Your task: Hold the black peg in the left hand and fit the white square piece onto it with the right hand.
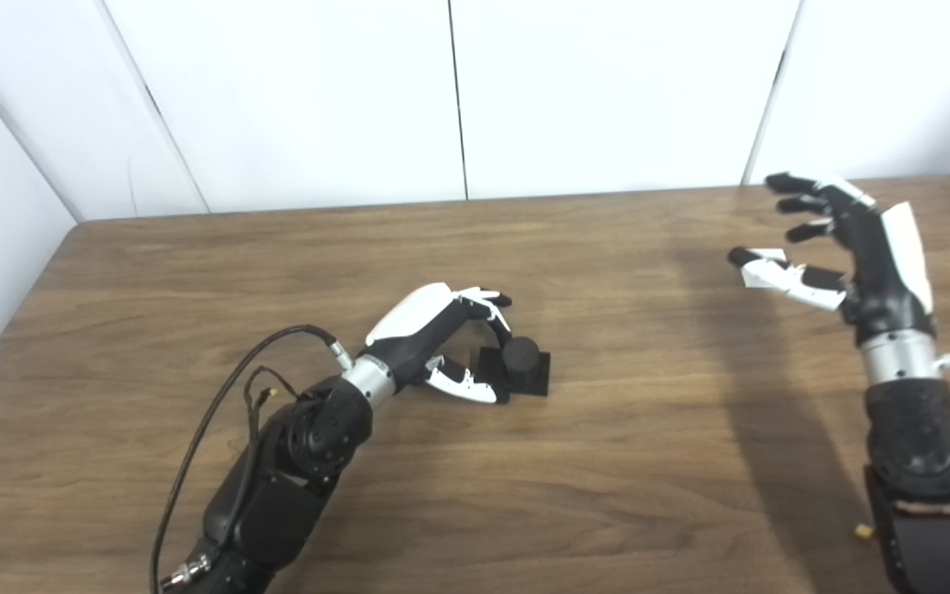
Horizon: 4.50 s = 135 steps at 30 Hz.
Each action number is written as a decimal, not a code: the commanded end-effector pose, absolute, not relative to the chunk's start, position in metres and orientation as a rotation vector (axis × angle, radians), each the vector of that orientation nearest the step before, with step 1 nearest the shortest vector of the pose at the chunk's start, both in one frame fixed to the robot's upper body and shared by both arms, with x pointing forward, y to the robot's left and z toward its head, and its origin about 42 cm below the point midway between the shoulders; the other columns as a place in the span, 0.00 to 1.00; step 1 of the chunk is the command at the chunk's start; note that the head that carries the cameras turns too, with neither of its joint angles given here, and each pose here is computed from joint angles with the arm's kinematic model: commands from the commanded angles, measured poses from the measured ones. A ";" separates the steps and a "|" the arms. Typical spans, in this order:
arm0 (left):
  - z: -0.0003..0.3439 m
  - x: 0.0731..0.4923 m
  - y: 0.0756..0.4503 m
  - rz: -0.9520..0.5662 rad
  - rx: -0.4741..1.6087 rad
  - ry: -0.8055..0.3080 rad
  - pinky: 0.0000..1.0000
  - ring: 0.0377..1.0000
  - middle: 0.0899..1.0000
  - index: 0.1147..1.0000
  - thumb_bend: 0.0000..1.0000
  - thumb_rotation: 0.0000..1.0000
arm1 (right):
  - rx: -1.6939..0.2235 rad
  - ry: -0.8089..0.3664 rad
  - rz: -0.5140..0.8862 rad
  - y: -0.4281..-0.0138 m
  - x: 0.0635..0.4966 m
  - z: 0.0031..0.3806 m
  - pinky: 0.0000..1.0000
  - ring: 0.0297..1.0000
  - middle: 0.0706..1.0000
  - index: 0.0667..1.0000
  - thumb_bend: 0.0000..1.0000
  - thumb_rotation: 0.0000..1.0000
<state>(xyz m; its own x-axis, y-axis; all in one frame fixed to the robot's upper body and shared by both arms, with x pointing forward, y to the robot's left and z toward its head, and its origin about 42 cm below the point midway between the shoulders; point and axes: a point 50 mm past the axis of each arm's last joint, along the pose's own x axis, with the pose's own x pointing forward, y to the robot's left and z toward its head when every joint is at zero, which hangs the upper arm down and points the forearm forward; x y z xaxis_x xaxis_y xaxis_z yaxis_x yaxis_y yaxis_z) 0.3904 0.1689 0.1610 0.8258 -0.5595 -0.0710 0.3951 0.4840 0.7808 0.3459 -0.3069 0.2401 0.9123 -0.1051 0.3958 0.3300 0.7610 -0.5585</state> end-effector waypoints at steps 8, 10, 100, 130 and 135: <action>0.173 0.393 0.181 -0.567 0.905 -0.241 0.92 0.95 0.88 0.42 0.52 0.08 | -0.924 -0.463 -0.239 -0.317 0.365 0.290 0.59 0.72 0.76 0.69 0.67 0.24; 0.173 0.393 0.182 -0.570 0.909 -0.242 0.92 0.95 0.88 0.43 0.52 0.08 | -0.951 -0.454 -0.229 -0.319 0.369 0.293 0.59 0.72 0.76 0.69 0.67 0.23; 0.180 0.388 0.188 -0.558 0.887 -0.247 0.92 0.94 0.88 0.42 0.52 0.08 | -1.574 0.132 0.272 -0.348 0.502 0.278 0.91 0.88 0.86 0.72 0.74 0.35; 0.181 0.389 0.187 -0.550 0.881 -0.252 0.91 0.93 0.87 0.42 0.52 0.08 | -1.575 -0.048 0.156 -0.351 0.500 0.272 0.75 0.78 0.74 0.45 0.52 0.14; 0.183 0.390 0.187 -0.549 0.886 -0.253 0.90 0.94 0.87 0.42 0.52 0.08 | -1.570 -0.224 0.104 -0.344 0.492 0.279 0.83 0.79 0.72 0.45 0.52 0.14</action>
<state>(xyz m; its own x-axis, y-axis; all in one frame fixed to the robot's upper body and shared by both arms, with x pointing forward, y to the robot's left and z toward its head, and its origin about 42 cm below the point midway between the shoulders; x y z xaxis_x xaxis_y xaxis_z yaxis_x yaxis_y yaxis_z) 0.3832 0.1854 0.1615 0.8342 -0.5466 -0.0728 0.3993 0.5079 0.7633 0.4861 -0.3474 0.2384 0.9857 0.1504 -0.0757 -0.0768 0.0019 -0.9970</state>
